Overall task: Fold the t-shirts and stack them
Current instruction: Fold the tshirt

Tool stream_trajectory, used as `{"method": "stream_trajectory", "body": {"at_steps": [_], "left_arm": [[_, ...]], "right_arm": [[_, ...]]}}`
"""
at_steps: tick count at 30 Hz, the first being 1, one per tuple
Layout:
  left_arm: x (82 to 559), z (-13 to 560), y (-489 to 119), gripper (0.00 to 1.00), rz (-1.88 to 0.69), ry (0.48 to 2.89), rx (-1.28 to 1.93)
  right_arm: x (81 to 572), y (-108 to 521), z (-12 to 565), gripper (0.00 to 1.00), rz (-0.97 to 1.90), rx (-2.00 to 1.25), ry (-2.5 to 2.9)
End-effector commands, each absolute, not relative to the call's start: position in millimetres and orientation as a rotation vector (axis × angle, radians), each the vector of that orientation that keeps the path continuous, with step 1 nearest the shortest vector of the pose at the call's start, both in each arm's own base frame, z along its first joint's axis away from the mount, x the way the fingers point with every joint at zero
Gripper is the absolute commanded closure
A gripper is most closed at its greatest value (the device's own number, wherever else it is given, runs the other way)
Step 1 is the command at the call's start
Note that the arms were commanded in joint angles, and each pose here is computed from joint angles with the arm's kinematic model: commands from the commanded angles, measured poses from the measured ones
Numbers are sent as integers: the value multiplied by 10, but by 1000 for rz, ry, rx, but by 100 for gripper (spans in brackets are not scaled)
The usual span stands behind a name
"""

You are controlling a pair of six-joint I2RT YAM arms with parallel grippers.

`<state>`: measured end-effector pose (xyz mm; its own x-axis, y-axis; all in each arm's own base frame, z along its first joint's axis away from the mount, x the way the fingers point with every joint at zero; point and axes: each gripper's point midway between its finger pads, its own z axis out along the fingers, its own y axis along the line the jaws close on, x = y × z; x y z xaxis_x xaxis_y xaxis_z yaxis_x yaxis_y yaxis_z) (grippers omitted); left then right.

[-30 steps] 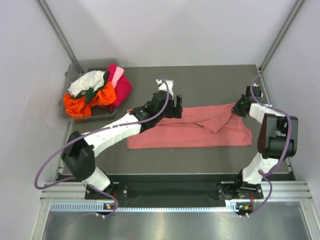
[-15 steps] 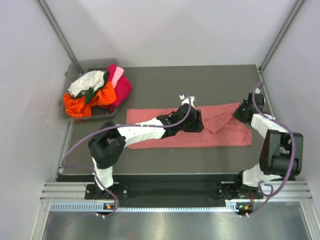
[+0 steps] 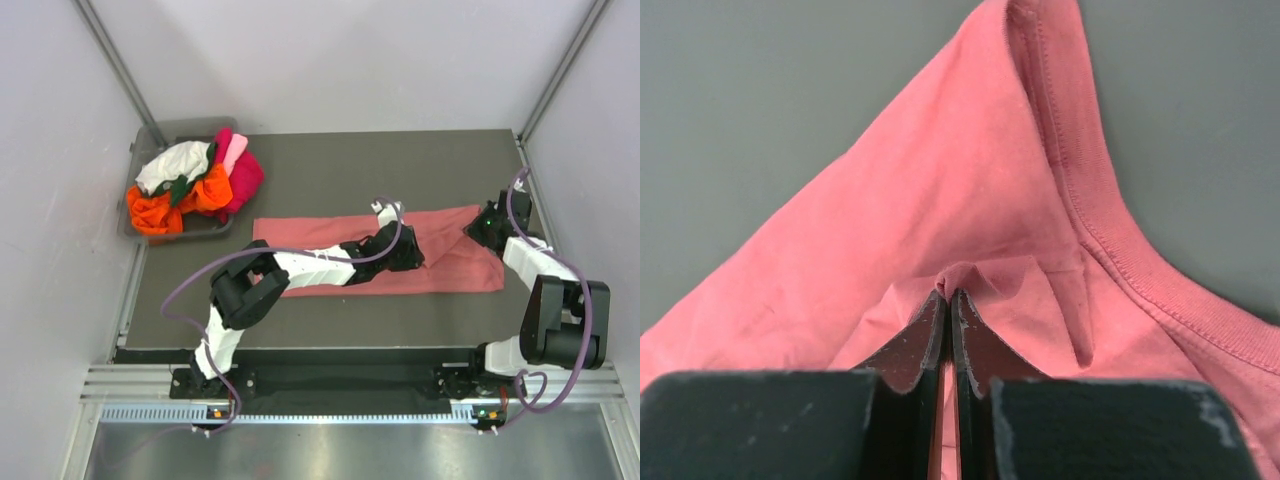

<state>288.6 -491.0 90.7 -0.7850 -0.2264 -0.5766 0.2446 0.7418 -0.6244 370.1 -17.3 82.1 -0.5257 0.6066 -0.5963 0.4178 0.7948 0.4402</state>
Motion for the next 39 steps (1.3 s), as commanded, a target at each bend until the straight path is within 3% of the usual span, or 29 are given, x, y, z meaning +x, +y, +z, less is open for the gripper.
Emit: {"method": "stream_trajectory", "body": {"at_steps": [1,30,33,35,39], "left_arm": [[3011,1216,-5200,55,-1012,2173,-56],[3027,534,-5262,51,-882,2354,-192],[3072,552,-5296,59,-886,2344,-190],[3098,571,-5335,72,-895,2332,-187],[3125,505,-5360,83,-877,2340,-190]], "right_arm": [[3799,-166,1018,100,357,731,2120],[3800,-202,1096,100,335,724,2108],[3789,-210,1095,100,328,721,2108],[3784,-207,1089,100,326,720,2111],[3786,-208,1101,100,325,718,2111]]}}
